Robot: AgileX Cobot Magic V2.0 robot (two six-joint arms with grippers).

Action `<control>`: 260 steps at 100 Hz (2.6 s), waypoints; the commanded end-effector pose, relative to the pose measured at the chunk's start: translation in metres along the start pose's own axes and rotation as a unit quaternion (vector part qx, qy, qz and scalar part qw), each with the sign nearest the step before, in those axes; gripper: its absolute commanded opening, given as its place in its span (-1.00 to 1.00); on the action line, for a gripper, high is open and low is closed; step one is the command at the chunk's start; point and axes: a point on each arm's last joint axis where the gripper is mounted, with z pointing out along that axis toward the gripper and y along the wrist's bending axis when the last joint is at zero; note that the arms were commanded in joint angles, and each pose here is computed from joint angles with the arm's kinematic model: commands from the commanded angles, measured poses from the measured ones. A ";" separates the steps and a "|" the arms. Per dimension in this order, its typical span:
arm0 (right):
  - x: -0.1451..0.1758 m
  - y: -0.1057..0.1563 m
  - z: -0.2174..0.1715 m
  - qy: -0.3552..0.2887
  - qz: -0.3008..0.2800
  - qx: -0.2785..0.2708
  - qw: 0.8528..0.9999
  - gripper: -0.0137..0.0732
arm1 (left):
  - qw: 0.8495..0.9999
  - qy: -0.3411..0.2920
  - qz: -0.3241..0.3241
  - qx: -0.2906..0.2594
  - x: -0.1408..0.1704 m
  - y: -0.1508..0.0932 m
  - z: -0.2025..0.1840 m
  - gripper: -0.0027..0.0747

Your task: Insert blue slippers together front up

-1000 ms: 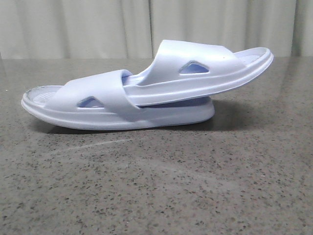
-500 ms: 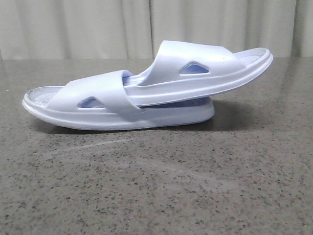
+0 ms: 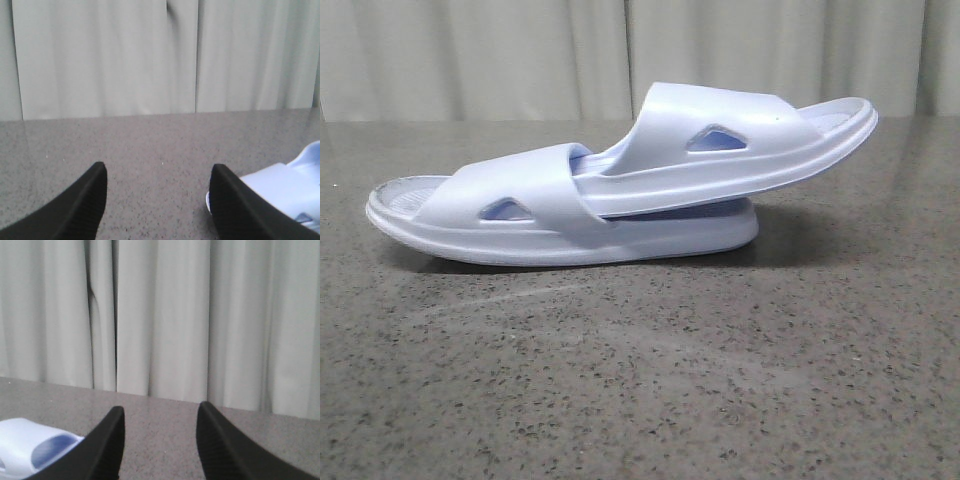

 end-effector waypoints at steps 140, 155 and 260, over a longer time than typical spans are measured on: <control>0.002 0.001 0.001 0.002 0.035 -0.005 0.999 -0.93 | 0.999 0.001 -0.020 0.025 0.000 -0.004 0.001 -0.89; 0.002 0.001 0.001 0.002 0.035 -0.005 0.999 -0.93 | 0.999 0.001 -0.021 0.032 0.000 -0.005 0.001 -0.89; 0.001 0.001 0.001 0.002 0.036 -0.005 0.999 -0.93 | 0.996 0.015 0.006 -0.087 0.026 0.016 -0.016 -0.89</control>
